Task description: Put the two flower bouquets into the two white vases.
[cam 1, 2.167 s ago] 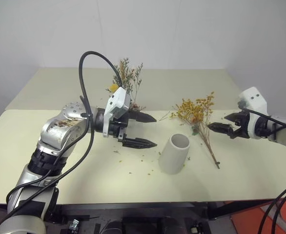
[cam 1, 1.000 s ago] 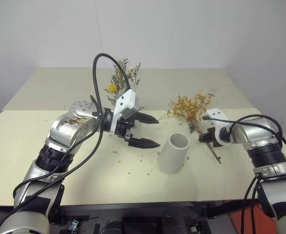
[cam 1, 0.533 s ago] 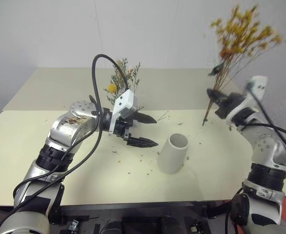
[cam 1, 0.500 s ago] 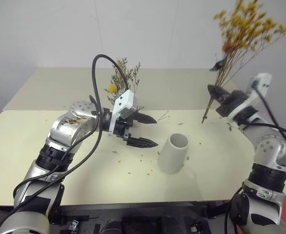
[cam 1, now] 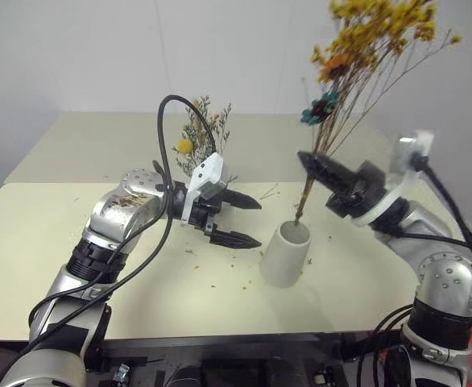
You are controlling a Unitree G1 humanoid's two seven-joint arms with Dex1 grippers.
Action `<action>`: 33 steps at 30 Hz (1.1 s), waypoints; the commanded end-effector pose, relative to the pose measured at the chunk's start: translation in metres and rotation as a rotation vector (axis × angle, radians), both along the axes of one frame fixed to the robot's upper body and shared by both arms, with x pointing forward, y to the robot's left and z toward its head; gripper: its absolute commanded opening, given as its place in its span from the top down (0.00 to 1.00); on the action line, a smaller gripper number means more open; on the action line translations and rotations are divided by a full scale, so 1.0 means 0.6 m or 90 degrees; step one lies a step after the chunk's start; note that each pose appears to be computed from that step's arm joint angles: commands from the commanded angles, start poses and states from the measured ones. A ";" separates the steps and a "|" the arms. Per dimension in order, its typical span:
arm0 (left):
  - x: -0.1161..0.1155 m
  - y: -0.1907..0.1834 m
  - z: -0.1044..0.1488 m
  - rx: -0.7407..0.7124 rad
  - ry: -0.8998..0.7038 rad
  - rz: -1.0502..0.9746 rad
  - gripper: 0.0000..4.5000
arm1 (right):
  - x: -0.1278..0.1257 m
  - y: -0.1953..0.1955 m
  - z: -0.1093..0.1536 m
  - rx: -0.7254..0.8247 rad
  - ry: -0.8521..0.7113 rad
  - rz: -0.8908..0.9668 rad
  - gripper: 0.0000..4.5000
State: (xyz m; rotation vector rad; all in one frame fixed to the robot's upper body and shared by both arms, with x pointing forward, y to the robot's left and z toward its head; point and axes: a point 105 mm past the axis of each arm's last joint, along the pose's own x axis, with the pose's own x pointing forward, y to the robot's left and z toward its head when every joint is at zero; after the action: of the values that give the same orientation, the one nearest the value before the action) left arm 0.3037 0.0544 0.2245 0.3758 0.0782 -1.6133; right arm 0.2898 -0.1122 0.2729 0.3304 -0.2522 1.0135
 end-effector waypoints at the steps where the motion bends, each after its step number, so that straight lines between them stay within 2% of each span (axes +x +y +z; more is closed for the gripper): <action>1: -0.003 -0.007 0.020 -0.003 -0.035 -0.017 0.00 | -0.016 0.009 0.000 -0.020 -0.036 0.013 0.99; 13: -0.008 -0.004 0.023 0.002 -0.039 -0.018 0.00 | -0.028 0.006 -0.051 -0.099 -0.027 0.033 0.99; 19: -0.005 -0.005 0.023 0.002 -0.041 -0.018 0.00 | -0.023 0.005 -0.056 -0.095 -0.032 0.017 0.99; 20: -0.004 -0.006 0.023 0.002 -0.041 -0.018 0.00 | -0.022 0.006 -0.057 -0.095 -0.035 0.012 0.87; 22: -0.003 -0.006 0.022 0.001 -0.041 -0.018 0.00 | -0.019 0.006 -0.058 -0.092 -0.037 0.005 0.76; 31: -0.002 -0.004 0.021 0.000 -0.043 -0.017 0.00 | -0.024 0.001 -0.057 -0.093 -0.049 0.005 0.08; 32: -0.001 -0.004 0.021 -0.001 -0.043 -0.017 0.00 | -0.025 -0.001 -0.058 -0.094 -0.050 0.005 0.01; 33: 0.000 -0.004 0.021 -0.001 -0.043 -0.017 0.00 | -0.027 -0.004 -0.059 -0.098 -0.050 0.004 0.01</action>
State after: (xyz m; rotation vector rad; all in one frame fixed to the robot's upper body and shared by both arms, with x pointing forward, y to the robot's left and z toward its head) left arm 0.3057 0.0543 0.2252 0.4004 0.0767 -1.6138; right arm 0.2798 -0.1096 0.2249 0.1805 -0.1732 1.0440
